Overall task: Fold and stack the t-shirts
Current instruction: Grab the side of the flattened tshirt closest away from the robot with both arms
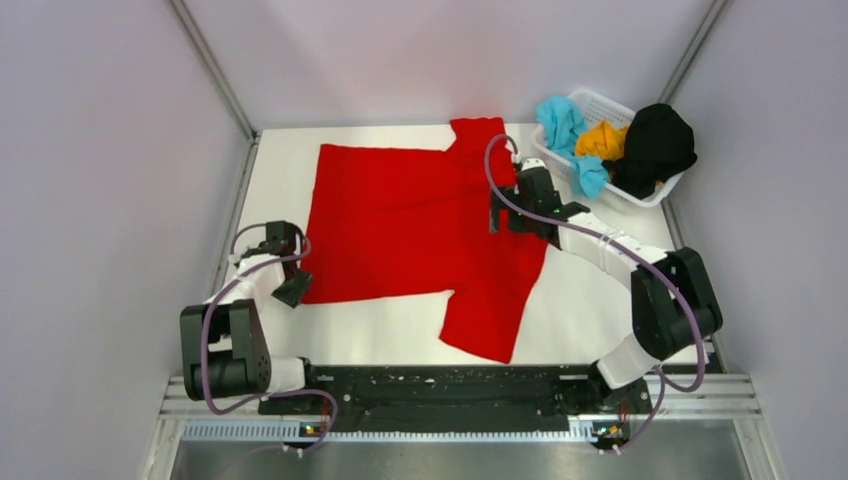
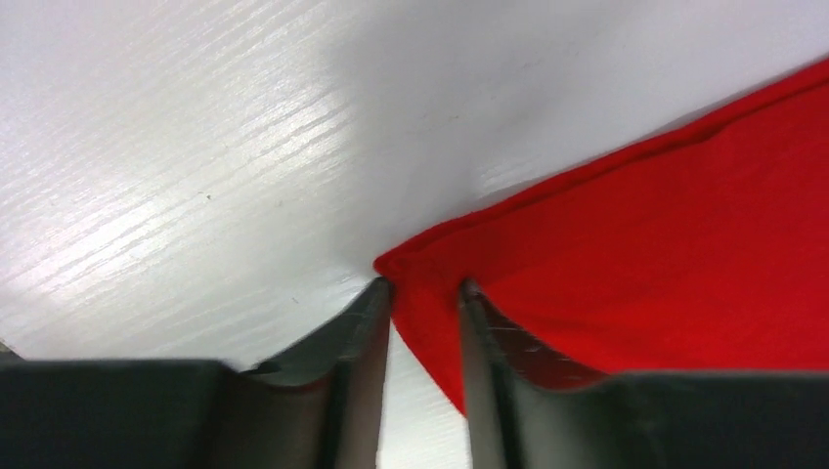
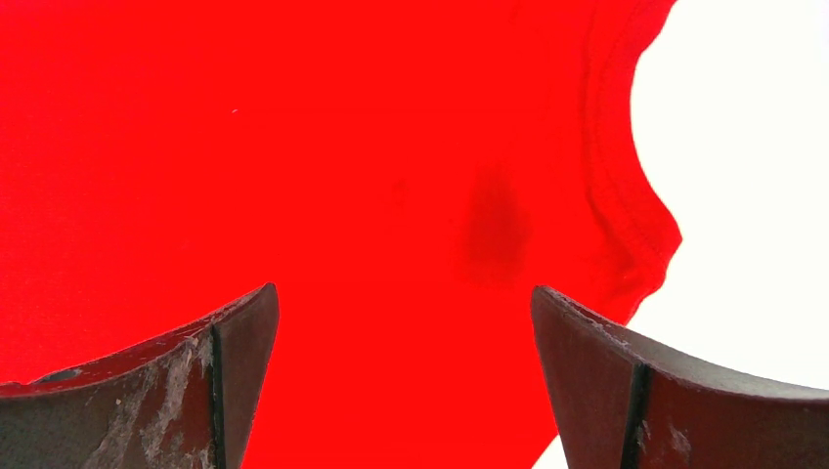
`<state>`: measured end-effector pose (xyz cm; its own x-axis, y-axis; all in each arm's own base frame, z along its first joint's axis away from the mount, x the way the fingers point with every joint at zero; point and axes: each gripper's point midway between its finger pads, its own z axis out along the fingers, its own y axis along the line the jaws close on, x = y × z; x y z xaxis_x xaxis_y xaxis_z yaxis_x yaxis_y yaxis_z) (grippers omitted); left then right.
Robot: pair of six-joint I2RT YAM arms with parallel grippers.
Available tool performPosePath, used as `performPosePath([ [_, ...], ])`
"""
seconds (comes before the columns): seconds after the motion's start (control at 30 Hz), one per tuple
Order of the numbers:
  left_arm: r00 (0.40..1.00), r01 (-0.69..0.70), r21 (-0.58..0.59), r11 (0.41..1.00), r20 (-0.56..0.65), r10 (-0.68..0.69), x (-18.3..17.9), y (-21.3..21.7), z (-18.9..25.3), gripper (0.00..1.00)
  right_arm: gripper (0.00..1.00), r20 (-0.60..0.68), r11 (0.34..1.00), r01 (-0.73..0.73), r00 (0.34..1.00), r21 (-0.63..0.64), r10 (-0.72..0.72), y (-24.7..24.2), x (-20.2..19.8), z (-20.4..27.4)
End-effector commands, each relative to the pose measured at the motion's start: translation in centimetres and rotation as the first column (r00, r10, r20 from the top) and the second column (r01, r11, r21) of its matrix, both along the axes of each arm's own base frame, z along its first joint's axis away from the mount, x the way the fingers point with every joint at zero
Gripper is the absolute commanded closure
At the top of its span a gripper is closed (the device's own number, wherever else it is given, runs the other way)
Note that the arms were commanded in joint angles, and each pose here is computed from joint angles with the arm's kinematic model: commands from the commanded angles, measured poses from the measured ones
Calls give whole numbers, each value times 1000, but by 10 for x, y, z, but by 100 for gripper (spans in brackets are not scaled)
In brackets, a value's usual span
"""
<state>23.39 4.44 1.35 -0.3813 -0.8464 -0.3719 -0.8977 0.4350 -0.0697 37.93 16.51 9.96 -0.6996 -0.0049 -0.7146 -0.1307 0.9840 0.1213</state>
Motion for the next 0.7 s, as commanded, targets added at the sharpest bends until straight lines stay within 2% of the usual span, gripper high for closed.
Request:
performPosePath([
  [0.0, 999, -9, -69, 998, 49, 12, 15, -8, -21, 74, 1, 51, 999, 16, 999, 30, -17, -2, -3, 21],
  [0.07, 999, 0, -83, 997, 52, 5, 19, -11, -21, 94, 1, 39, 999, 17, 999, 32, -18, -3, -9, 21],
  [0.1, 999, 5, -89, 996, 51, 0, 20, -12, -21, 100, 1, 29, 999, 14, 999, 32, -15, -3, -13, 21],
  [0.2, 998, 29, -100, 995, 58, -23, 22, -14, -22, 100, 1, -11, 1000, -4, 1000, 24, 4, -2, -32, 15],
  [0.37, 997, 42, -93, 995, 62, -36, 18, -14, -15, 100, 1, -104, 985, -166, 982, -52, 160, 25, -93, 2],
  [0.5, 997, 47, -83, 995, 61, -42, 16, -13, -7, 100, 4, -238, 932, -357, 912, -55, 336, 52, -168, -18],
  [0.67, 996, 62, -82, 995, 71, -56, 17, -14, -1, 100, 10, -364, 887, -457, 838, -60, 407, 53, -241, -42],
])
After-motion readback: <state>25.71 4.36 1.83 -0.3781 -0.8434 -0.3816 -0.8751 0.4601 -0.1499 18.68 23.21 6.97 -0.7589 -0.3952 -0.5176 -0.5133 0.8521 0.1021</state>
